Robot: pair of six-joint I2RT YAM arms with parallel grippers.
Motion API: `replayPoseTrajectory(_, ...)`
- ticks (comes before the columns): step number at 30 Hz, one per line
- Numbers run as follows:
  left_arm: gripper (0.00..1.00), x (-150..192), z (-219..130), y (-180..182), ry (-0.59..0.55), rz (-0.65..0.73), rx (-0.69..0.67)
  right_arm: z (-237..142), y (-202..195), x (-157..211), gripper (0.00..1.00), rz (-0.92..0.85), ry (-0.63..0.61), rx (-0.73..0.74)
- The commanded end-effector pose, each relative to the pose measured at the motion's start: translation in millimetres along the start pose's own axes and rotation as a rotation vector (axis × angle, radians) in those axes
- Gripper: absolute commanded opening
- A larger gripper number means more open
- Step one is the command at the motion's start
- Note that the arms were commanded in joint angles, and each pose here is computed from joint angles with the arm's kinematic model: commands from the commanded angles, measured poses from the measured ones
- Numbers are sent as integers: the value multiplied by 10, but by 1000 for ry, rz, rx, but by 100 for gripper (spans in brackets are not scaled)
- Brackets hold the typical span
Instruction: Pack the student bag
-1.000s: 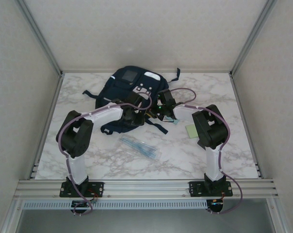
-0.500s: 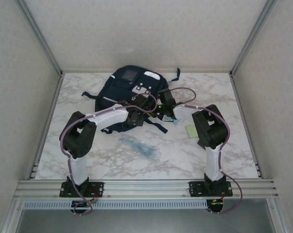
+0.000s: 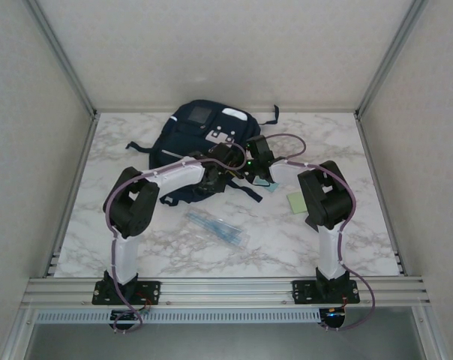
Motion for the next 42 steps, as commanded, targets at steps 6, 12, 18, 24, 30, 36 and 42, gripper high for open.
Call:
replayPoseTrajectory(6,34,-93,-8,-495,41,-93,280,125,16,31,0,-11,15,-18)
replayPoseTrajectory(12,26,-195,71,-601,39,-121,303,125,8,48,0,-10,19,-19)
replayPoseTrajectory(18,9,-176,124,-564,59,-112,252,127,4,51,0,-10,17,-16)
replayPoseTrajectory(24,28,-173,74,-647,94,-93,226,168,-22,53,0,2,21,-15)
replayPoseTrajectory(30,36,-240,185,-518,51,-85,59,154,-25,58,0,-1,19,-15)
replayPoseTrajectory(36,37,-308,165,-209,-41,-56,-145,151,-24,62,0,-6,18,-19)
replayPoseTrajectory(42,40,-385,-204,-222,-90,-77,-84,149,-24,66,0,-11,23,-16)
Point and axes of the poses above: each hand's point on the last joint's axis, 136 mm out from that joint toward the fingers, its own z axis out along the fingers, its own y axis along the line the jaws close on, x = y × z, the point moved 4 cm from there along -z, back along the fingers, and after that the axes turned 10 degrees about -z, right-handed, at the moved point
